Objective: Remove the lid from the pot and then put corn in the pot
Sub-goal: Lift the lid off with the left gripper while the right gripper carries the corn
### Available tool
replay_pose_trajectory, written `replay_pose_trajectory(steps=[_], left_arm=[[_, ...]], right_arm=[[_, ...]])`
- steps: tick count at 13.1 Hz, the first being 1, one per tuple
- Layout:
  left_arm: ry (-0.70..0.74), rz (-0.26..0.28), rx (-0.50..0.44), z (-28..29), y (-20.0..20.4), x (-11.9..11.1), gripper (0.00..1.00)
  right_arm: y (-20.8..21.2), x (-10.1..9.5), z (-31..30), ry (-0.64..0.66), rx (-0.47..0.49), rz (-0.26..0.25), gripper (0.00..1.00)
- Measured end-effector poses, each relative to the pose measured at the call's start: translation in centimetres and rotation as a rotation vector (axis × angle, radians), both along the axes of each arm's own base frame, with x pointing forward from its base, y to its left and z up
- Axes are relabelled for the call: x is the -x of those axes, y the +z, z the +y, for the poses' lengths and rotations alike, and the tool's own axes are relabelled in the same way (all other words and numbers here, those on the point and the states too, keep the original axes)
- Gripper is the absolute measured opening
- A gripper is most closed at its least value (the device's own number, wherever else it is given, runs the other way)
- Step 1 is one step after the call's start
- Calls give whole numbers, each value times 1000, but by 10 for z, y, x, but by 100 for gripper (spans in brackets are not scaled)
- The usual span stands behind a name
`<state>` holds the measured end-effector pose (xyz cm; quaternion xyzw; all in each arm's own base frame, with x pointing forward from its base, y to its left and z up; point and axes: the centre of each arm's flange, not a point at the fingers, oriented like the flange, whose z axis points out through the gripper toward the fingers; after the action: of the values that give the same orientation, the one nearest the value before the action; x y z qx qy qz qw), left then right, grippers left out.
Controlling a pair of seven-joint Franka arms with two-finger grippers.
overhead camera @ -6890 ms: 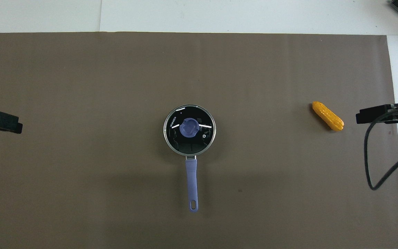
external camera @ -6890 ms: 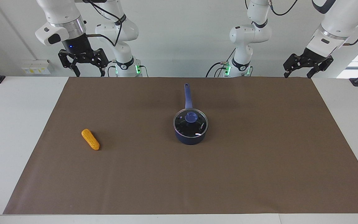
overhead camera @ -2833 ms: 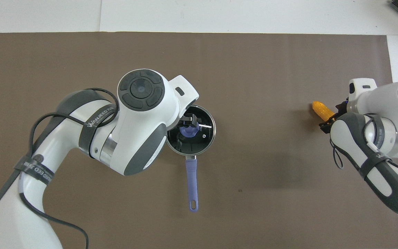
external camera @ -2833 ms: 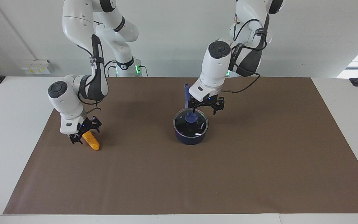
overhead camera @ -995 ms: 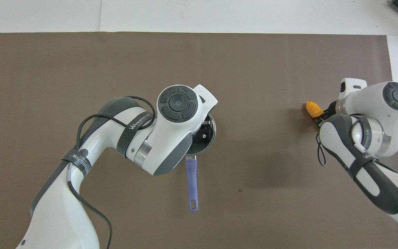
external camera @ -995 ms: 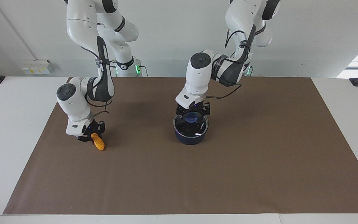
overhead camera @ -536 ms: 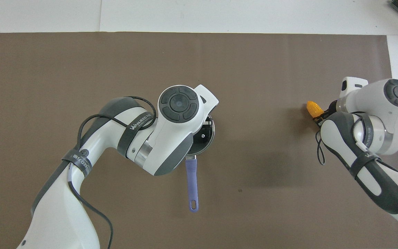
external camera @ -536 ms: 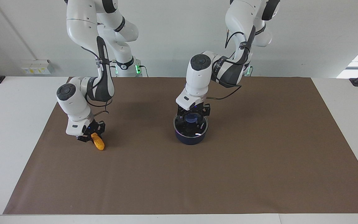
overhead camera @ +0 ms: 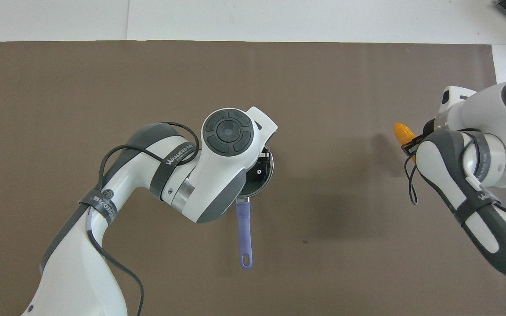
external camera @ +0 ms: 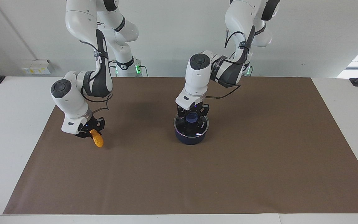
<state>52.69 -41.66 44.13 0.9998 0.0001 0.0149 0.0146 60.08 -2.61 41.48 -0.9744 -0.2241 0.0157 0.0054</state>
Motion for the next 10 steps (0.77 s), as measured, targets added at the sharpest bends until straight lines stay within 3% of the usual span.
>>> replay_pose_trajectory(steps=[5, 10], left_arm=[[-1, -1, -24, 58, 51, -18, 66], [-64, 33, -53, 170, 81, -49, 66]], right_arm=[[73, 26, 44, -120, 4, 15, 37], [80, 26, 118, -309, 0, -16, 37]])
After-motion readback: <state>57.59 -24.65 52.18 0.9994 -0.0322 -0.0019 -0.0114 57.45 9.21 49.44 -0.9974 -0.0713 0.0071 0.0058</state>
